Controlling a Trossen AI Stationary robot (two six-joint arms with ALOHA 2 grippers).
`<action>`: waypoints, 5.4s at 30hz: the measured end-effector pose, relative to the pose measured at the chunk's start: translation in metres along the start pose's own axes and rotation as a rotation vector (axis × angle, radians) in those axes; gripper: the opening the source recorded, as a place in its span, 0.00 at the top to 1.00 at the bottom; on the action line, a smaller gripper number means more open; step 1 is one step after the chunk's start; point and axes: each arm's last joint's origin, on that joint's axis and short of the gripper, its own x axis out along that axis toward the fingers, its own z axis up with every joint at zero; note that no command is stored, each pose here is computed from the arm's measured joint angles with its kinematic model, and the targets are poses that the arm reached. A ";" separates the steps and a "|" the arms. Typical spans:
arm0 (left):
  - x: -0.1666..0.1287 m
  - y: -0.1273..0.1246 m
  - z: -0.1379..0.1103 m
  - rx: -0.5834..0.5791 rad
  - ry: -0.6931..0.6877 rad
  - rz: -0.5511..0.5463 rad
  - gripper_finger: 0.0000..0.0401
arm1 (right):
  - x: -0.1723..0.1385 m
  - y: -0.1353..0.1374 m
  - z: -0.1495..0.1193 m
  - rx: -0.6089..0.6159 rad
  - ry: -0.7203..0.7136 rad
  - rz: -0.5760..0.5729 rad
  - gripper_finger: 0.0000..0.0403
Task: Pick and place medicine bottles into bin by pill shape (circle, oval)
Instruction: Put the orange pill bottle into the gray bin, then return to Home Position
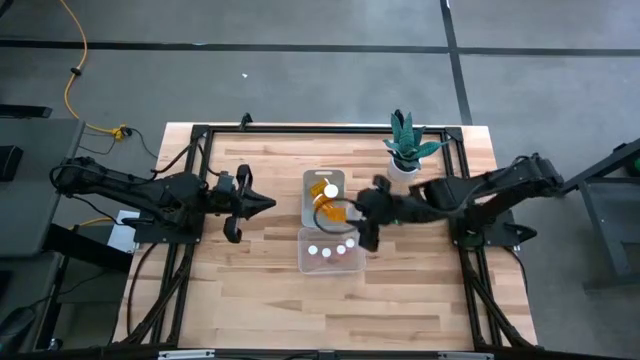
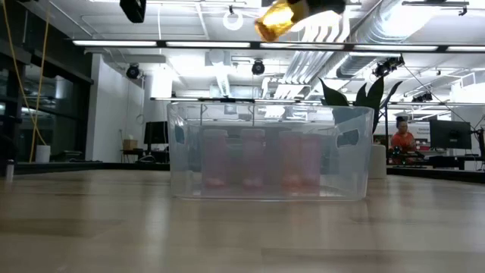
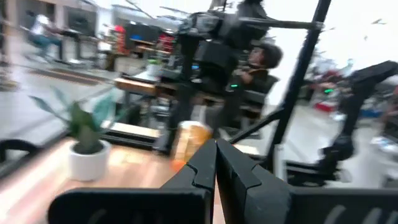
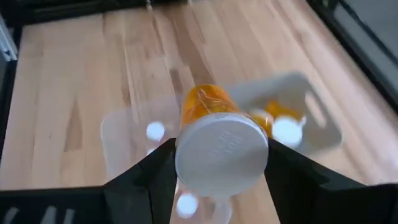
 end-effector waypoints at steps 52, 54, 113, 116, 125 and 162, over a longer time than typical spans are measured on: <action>-0.003 0.001 0.007 -0.061 -0.064 0.049 1.00 | 0.186 -0.055 -0.003 -0.345 0.658 0.176 0.30; -0.003 0.001 0.007 -0.061 -0.064 0.049 1.00 | 0.181 -0.055 0.003 -0.357 0.662 0.188 0.28; -0.076 0.044 -0.095 -0.167 -0.121 0.093 1.00 | -0.021 -0.066 -0.035 0.084 -0.315 0.276 1.00; -0.079 0.046 -0.106 -0.155 -0.029 0.113 1.00 | -0.026 -0.067 -0.035 0.110 -0.320 0.302 1.00; -0.088 0.047 -0.114 -0.163 0.048 0.093 1.00 | -0.051 -0.072 -0.059 0.199 -0.315 0.348 1.00; -0.091 0.047 -0.110 -0.152 0.005 0.084 1.00 | -0.047 -0.111 -0.214 0.339 -0.833 0.424 1.00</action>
